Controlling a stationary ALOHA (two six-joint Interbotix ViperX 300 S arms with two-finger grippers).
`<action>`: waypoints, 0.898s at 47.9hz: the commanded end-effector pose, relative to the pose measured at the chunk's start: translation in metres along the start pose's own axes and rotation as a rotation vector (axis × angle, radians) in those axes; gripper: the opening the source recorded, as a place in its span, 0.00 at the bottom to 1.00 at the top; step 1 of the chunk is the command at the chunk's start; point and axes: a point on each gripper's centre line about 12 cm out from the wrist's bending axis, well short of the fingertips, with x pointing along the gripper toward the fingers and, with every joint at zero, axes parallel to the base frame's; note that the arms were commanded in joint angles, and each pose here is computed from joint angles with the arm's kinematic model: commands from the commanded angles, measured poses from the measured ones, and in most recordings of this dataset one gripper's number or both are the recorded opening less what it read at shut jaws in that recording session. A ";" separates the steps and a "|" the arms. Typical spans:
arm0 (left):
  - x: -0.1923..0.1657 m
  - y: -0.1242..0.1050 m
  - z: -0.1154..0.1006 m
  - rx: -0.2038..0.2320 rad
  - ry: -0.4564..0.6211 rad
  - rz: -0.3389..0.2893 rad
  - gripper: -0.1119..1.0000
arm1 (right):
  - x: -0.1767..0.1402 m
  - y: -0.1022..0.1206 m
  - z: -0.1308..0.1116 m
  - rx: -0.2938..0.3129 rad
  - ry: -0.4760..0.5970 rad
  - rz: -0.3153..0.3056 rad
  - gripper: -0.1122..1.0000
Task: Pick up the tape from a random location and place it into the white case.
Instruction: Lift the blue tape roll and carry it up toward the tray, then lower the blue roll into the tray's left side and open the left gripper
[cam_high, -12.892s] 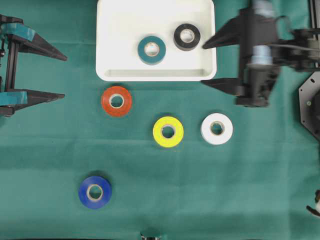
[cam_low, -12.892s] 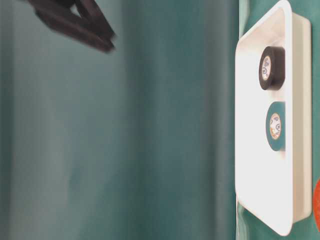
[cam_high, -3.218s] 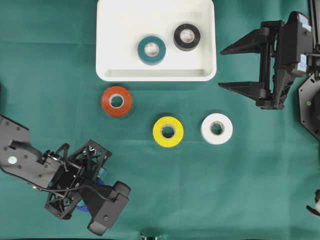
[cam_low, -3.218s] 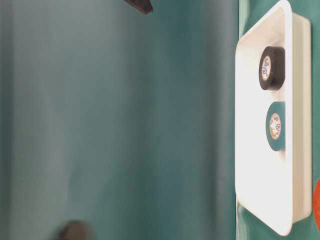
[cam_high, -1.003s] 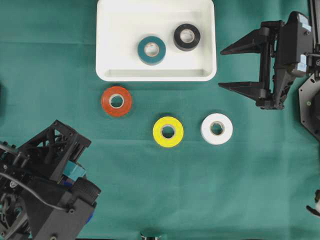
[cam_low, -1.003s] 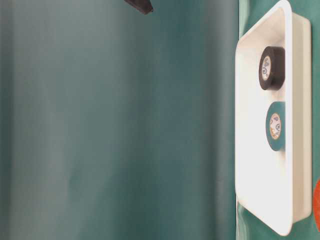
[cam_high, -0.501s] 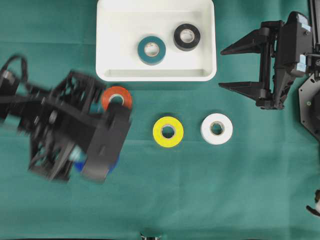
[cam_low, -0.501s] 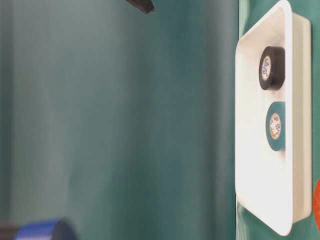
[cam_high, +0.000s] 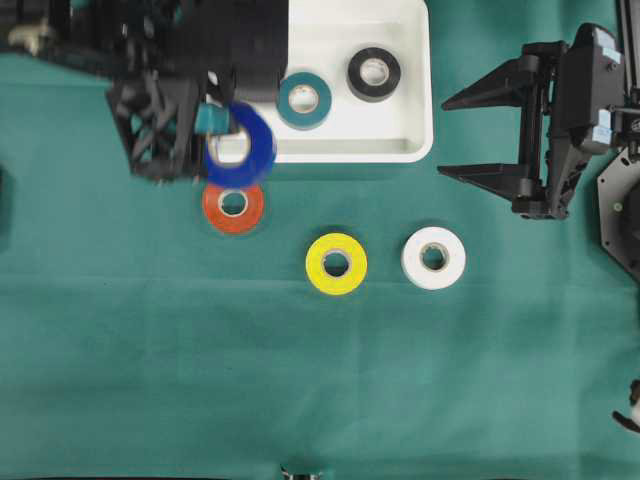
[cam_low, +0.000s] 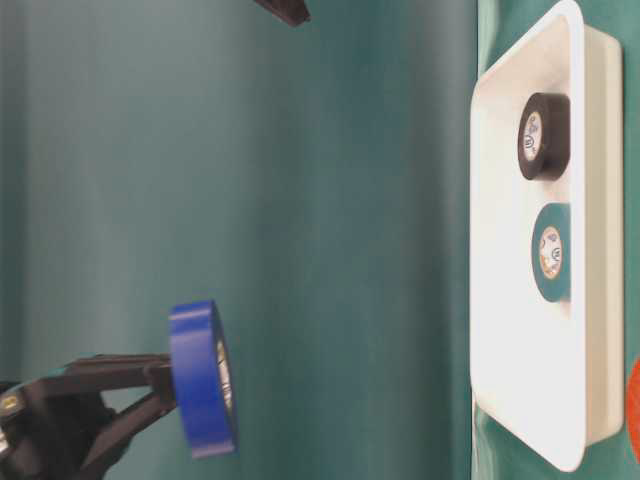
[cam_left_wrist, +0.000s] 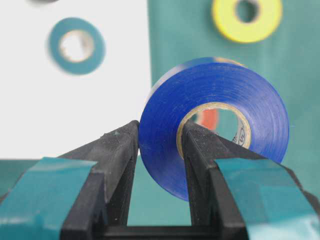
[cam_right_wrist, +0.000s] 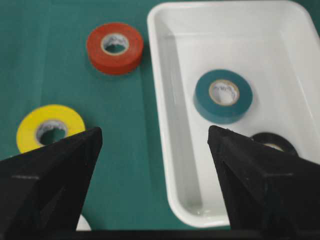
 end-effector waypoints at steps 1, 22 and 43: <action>-0.014 0.022 -0.001 -0.048 -0.042 0.037 0.31 | -0.001 0.001 0.004 -0.005 -0.011 0.002 0.84; -0.015 0.077 -0.010 -0.152 -0.066 0.119 0.31 | -0.001 0.001 0.005 -0.002 -0.011 0.002 0.84; -0.011 0.077 -0.012 -0.153 -0.062 0.119 0.31 | -0.001 0.001 0.005 -0.003 -0.012 0.002 0.84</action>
